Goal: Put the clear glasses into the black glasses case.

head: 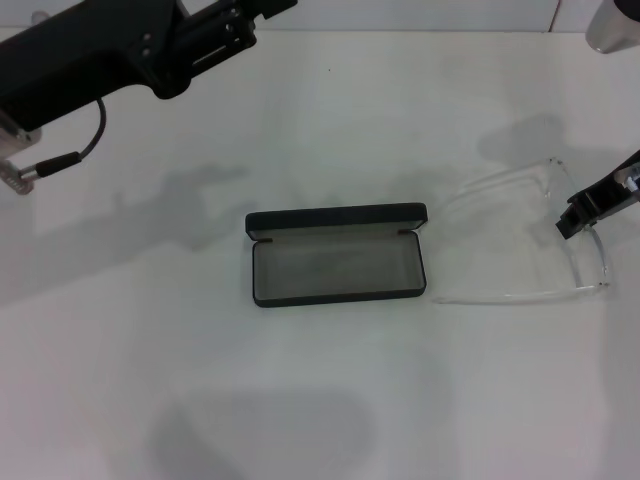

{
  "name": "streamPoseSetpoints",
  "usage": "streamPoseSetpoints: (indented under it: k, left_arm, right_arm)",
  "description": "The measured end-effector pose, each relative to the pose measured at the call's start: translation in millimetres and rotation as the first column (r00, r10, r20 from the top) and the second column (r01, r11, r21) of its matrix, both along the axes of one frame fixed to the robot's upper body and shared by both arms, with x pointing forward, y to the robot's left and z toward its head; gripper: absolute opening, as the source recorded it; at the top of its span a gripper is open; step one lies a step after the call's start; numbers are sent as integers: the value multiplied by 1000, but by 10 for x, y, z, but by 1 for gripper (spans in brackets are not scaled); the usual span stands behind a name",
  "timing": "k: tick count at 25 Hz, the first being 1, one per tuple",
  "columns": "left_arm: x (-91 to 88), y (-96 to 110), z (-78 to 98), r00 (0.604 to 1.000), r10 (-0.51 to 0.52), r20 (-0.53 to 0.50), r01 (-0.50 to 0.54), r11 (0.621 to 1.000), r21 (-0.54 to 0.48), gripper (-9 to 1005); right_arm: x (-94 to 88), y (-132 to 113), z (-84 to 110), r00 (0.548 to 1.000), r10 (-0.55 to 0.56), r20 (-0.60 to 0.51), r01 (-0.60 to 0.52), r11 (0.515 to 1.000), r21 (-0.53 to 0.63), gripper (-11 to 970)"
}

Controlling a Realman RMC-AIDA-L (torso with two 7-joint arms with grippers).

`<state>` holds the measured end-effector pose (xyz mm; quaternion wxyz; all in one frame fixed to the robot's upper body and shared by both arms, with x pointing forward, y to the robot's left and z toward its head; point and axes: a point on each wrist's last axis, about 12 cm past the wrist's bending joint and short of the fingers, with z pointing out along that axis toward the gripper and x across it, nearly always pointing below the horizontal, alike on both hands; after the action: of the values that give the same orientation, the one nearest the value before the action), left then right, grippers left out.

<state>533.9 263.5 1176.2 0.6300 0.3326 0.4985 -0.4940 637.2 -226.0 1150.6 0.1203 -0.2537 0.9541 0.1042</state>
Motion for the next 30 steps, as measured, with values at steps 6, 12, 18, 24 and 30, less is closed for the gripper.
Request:
streamPoseSetpoints:
  k: [6, 12, 18, 24, 30]
  left_arm:
    - [-10, 15, -5, 1000, 6, -1, -6, 1000, -6, 434]
    - [-19, 29, -11, 1000, 11, -3, -11, 1000, -10, 427]
    - [-33, 54, -7, 1000, 20, -8, -21, 999, -29, 420]
    - [-60, 58, 0, 1000, 3, -5, -3, 999, -51, 413]
    - [-135, 109, 6, 999, -29, -18, 27, 994, -108, 406]
  right_arm:
    - [-19, -18, -25, 1000, -1, -4, 1, 1000, 1, 180]
    - [-60, -105, 19, 999, 23, 32, -23, 1000, 2, 137]
    - [-140, -256, 153, 997, 27, 77, -26, 1000, -15, 118]
    - [-322, -559, 414, 987, -11, 163, 14, 1000, -17, 118]
    - [-640, -663, 748, 924, 132, 358, -171, 982, 80, 118]
